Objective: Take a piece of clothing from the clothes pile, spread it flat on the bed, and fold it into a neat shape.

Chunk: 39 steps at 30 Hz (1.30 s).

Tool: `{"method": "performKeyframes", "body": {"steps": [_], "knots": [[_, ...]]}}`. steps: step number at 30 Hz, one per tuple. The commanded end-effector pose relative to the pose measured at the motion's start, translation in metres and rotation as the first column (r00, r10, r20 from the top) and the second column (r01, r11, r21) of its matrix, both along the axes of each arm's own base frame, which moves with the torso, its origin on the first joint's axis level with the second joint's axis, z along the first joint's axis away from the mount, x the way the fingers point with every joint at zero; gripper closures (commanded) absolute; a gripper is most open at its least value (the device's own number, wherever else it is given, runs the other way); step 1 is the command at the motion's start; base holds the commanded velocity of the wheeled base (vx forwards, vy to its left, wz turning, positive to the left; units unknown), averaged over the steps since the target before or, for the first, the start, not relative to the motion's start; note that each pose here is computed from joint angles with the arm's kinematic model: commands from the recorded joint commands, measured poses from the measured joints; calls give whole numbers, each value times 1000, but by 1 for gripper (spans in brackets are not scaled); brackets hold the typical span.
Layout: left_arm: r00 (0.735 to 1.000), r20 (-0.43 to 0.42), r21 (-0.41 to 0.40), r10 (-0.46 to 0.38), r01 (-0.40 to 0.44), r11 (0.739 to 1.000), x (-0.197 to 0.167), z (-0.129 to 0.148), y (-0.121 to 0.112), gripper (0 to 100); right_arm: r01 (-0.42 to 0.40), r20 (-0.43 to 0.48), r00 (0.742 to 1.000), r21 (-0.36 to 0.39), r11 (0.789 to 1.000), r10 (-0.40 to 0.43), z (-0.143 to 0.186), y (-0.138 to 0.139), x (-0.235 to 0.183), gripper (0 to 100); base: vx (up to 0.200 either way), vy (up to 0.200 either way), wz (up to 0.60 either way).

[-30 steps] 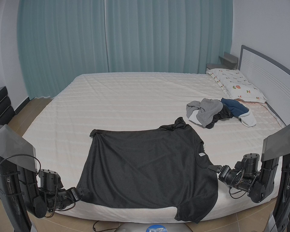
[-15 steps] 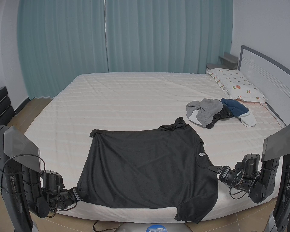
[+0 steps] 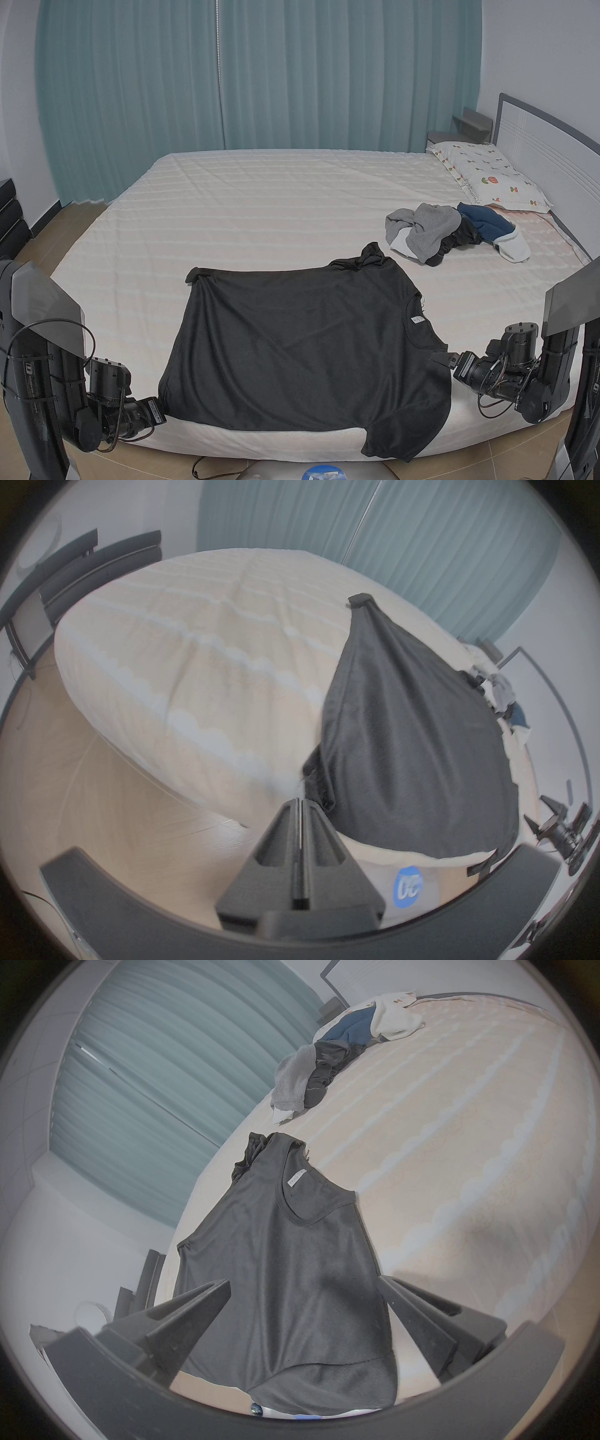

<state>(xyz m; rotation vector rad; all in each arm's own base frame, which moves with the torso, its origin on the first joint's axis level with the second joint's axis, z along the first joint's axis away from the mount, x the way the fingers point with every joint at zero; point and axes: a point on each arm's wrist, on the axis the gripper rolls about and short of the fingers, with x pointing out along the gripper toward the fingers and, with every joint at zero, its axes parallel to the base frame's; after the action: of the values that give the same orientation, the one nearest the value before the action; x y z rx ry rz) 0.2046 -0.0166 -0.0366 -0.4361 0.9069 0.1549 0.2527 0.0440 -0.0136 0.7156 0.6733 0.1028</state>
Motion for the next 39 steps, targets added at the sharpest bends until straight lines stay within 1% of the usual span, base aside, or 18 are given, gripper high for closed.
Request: {"method": "performKeyframes", "body": {"steps": [1,3,8,10,11,12,15,16,18,21,26,27,28,36,39], "knots": [[999,-47,37,-7,9,999,-7,-1,1,100,-16,-18,1000,-27,1000,15,-3,-1,-6,0,0,0,0],[998,-57,40,-10,12,999,-9,-1,1,100,-18,-15,1000,-31,999,18,-2,-1,-5,0,0,0,0],[999,-50,41,-12,14,999,-9,3,1,100,-16,-24,1000,-34,999,16,-4,-2,-6,0,0,0,0],[1000,1,23,-2,2,1000,-5,9,2,100,-17,-31,999,-35,999,16,-6,-2,-6,0,0,0,0],[1000,3,20,-1,1,1000,-5,9,2,100,-19,-31,999,-36,999,18,-6,-1,-6,0,0,0,0],[999,42,8,15,-16,1000,-3,13,3,100,-18,-31,999,-35,999,17,-6,-1,-6,0,0,0,0],[997,67,-5,24,-23,1000,-2,18,3,100,-17,-33,999,-35,999,16,-6,-2,-6,0,0,0,0],[997,68,-12,20,-19,1000,-3,19,3,0,-17,-31,999,-35,999,16,-6,-2,-6,0,0,0,0],[998,69,-36,6,-4,999,-3,19,3,0,-17,-31,999,-36,999,16,-6,-2,-6,0,0,0,0],[998,60,-118,2,5,993,-3,19,2,0,-17,-31,999,-35,999,16,-7,-2,-5,0,0,0,0],[998,54,-176,-14,23,984,-2,18,-1,0,-17,-37,999,-36,999,15,-9,-1,-5,0,0,0,0],[998,54,-176,-14,23,984,-2,18,-1,0,-17,-37,999,-36,999,15,-9,-1,-5,0,0,0,0],[998,53,-207,-18,29,978,-1,18,-2,0,-18,-37,999,-36,999,17,-9,-1,-4,0,0,0,0],[999,51,-217,-18,28,976,12,7,-3,0,-21,-36,999,-36,999,20,-10,0,-4,0,0,0,0],[998,66,-220,-13,27,975,16,7,-2,0,-21,-34,999,-35,999,20,-10,0,-4,0,0,0,0]]}}
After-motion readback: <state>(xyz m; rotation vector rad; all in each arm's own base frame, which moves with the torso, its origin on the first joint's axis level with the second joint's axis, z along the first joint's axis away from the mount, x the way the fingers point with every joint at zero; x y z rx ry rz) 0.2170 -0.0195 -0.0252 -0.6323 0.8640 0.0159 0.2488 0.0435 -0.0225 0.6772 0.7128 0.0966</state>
